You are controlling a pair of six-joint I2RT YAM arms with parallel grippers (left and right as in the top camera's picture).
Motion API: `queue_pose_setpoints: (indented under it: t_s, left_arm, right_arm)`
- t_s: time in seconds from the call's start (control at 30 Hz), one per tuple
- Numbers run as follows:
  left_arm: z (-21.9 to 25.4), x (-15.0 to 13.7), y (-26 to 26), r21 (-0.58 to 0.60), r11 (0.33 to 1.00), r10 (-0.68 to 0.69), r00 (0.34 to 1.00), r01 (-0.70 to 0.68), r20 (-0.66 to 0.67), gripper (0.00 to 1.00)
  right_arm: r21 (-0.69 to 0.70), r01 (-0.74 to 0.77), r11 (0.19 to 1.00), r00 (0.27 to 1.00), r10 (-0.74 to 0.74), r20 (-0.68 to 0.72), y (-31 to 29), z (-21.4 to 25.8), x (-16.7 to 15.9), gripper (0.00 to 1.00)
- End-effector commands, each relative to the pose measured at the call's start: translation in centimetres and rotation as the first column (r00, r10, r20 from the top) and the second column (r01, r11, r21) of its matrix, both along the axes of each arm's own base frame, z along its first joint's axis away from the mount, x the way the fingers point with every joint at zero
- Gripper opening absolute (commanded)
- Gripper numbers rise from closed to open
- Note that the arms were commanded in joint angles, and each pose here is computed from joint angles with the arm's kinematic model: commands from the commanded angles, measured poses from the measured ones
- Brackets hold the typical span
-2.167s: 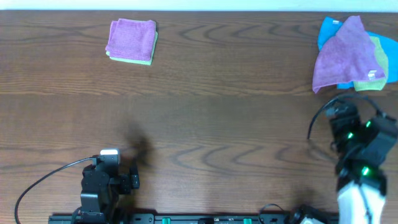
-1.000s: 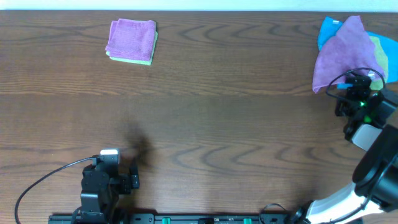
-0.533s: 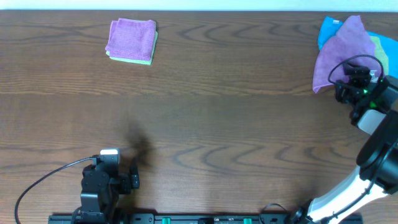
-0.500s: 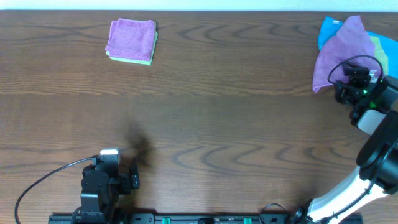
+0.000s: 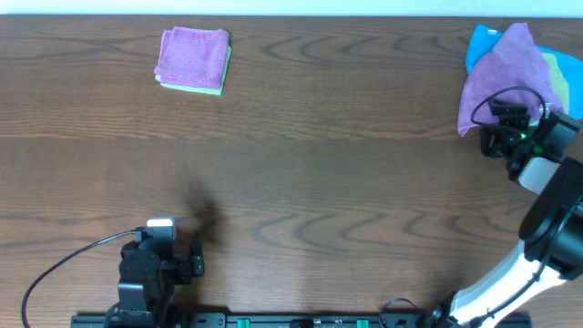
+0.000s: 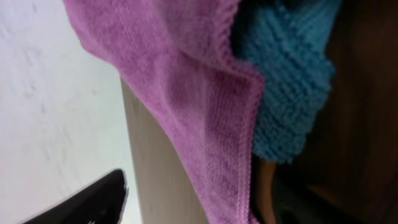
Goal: Fold the cloth
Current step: 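Grasp the purple cloth on the pile with the right gripper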
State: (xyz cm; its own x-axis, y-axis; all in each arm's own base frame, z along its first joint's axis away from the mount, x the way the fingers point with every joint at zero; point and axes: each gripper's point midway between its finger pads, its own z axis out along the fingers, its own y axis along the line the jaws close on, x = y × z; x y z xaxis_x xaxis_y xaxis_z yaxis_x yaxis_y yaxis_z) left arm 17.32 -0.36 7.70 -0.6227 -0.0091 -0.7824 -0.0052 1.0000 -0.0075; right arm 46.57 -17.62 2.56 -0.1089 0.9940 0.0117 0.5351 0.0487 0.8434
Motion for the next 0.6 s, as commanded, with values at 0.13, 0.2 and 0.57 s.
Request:
queue_pose_setpoints:
  t_s: [0.13,0.2,0.57]
  left_arm:
    - [-2.4,-0.8,0.5,0.027,1.000,0.014,0.997,-0.012,-0.074,0.95]
    - [-2.4,-0.8,0.5,0.027,1.000,0.014,0.997,-0.012,-0.074,0.95]
    - [-2.4,-0.8,0.5,0.027,1.000,0.014,0.997,-0.012,-0.074,0.95]
  right_arm:
    - [-0.098,-0.090,0.991,0.995,0.093,0.021,0.4,-1.0,2.2,0.61]
    - [-0.100,-0.098,0.990,0.995,0.101,0.026,0.7,-0.9,2.4,0.17]
    - [-0.174,-0.268,0.947,0.911,0.308,0.273,4.7,6.2,4.8,0.02]
